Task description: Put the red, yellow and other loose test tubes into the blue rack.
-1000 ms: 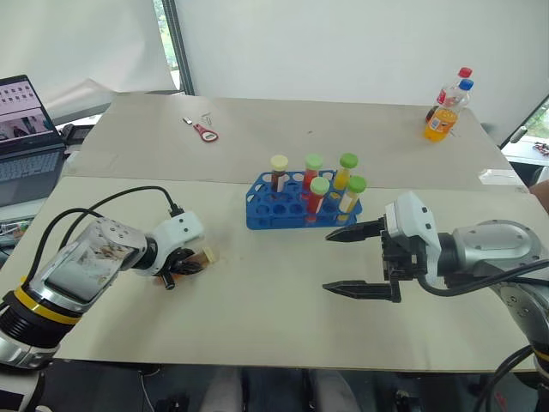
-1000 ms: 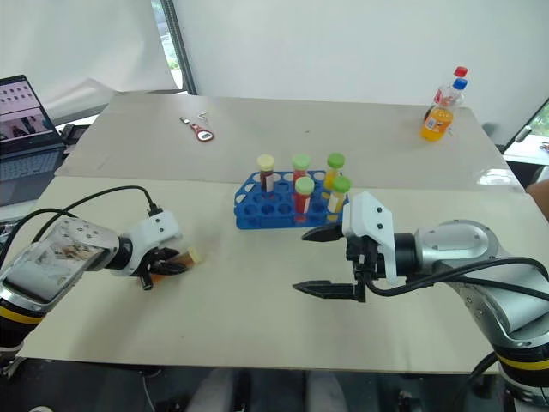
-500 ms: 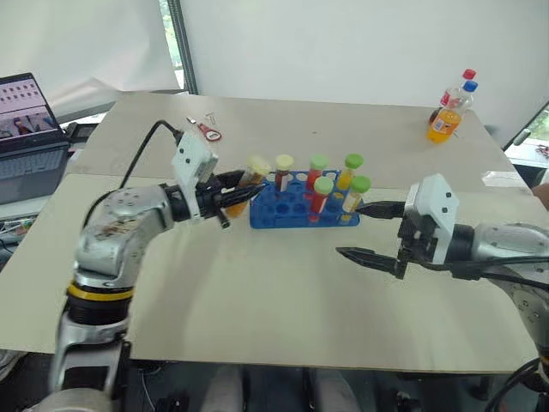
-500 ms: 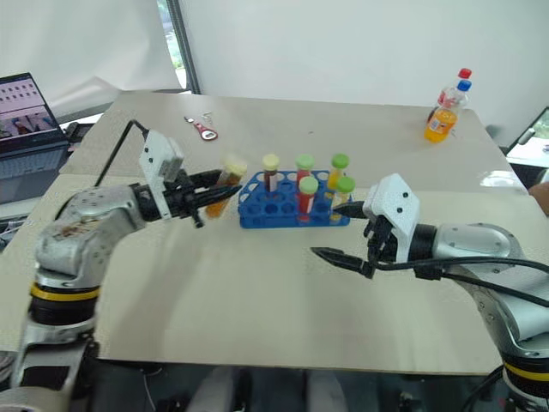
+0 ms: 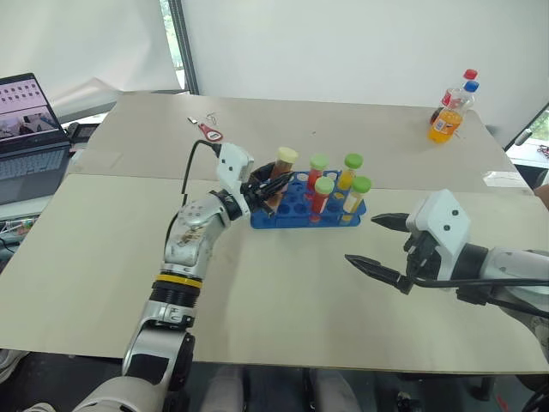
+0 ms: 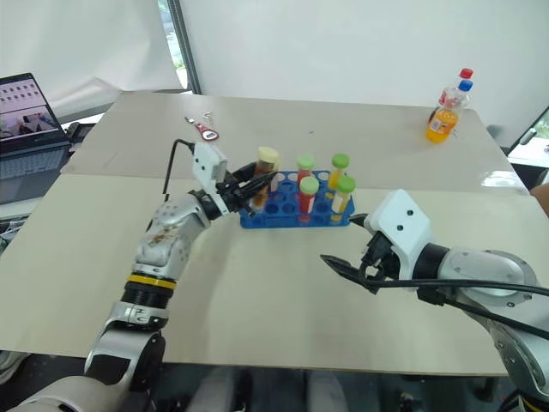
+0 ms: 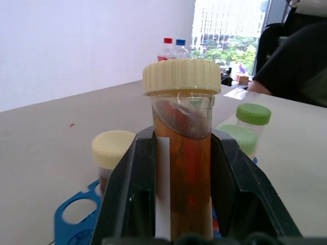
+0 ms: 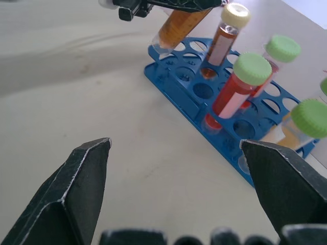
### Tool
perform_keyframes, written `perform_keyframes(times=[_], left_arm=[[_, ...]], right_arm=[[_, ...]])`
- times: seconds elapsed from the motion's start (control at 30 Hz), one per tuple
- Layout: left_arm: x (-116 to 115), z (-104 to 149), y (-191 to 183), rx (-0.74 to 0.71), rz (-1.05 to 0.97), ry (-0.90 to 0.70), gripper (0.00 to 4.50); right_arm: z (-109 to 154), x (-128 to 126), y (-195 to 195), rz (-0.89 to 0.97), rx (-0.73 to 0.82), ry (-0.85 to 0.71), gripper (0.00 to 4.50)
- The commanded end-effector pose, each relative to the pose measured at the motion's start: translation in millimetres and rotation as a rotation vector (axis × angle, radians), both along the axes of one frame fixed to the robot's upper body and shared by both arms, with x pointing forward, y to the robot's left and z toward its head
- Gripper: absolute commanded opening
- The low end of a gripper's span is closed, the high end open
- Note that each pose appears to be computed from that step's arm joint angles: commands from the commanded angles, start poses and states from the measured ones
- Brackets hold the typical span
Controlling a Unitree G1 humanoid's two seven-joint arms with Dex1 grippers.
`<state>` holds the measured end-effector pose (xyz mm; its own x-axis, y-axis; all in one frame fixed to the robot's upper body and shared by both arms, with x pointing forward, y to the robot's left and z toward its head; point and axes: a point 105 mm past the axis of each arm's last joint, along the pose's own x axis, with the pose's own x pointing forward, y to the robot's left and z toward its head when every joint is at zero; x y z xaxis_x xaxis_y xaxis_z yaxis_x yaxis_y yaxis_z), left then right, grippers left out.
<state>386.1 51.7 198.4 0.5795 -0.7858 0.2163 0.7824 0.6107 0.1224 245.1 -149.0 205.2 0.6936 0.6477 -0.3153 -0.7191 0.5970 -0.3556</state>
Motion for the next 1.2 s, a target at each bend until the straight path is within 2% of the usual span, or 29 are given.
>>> perform_keyframes(times=[0.03, 0.8, 1.2], left_arm=[[0.7, 12.5, -16.3, -0.006, -0.027, -0.082, 0.91], [24.4, -13.6, -23.1, -0.039, 0.088, -0.06, 0.91], [8.6, -44.5, -17.0, -0.021, 0.118, -0.096, 0.91]], right_arm=[[7.6, -5.8, -0.3, -0.021, -0.004, -0.039, 4.5], [1.2, -5.5, -7.9, -0.113, -0.001, -0.012, 4.5], [-3.8, -2.4, -4.9, -0.169, 0.046, -0.031, 4.5]])
